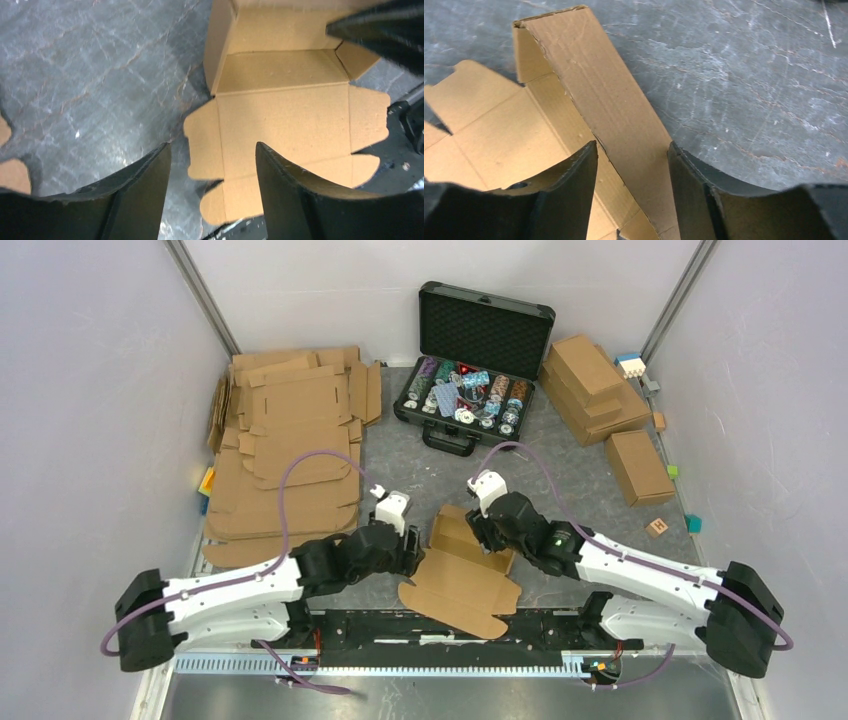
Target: Fold the paper box
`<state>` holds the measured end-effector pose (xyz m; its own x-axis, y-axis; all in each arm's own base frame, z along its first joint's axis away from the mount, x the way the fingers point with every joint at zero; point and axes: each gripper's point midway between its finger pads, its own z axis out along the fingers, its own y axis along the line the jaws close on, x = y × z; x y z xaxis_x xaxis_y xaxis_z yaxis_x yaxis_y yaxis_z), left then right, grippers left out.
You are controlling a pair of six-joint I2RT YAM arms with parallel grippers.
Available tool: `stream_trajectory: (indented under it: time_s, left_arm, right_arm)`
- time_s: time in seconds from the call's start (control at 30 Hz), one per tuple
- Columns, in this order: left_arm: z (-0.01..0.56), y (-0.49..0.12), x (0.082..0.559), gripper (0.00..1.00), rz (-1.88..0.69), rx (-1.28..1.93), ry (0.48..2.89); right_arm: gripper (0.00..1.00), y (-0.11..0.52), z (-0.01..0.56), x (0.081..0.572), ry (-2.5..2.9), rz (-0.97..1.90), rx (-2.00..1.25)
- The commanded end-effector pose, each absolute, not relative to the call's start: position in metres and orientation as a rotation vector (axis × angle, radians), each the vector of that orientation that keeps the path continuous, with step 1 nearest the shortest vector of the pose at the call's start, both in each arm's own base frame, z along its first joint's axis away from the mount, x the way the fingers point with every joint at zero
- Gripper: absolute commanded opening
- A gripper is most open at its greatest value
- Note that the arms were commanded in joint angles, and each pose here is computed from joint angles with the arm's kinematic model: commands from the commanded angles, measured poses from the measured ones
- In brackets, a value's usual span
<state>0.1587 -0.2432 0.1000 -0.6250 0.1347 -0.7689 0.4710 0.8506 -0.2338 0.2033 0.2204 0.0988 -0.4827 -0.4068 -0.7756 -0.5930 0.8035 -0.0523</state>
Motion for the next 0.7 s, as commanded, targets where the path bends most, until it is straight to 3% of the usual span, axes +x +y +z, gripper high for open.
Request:
stream_trajectory:
  time_s: [0.0,0.1,0.5,0.67]
  left_arm:
    - [0.102,-0.224,0.142,0.72,-0.599,0.339,2.279]
    - [0.115,-0.222,0.139,0.77,-0.687,0.292,2.258]
    - [0.135,-0.217,0.118,0.8,-0.874,0.261,2.286]
    - [0.133,-0.213,0.115,0.8,-0.89,0.221,2.297]
  right_arm:
    - [0.57,0.213,0.11,0.228,2.143,0.235,-0.625]
    - [0.53,0.203,0.101,0.24,2.18,0.225,-0.571]
    - [0.47,0.174,0.048,0.255,2.355,0.254,-0.429]
    - [0.51,0.158,0.028,0.252,2.415,0.298,-0.362]
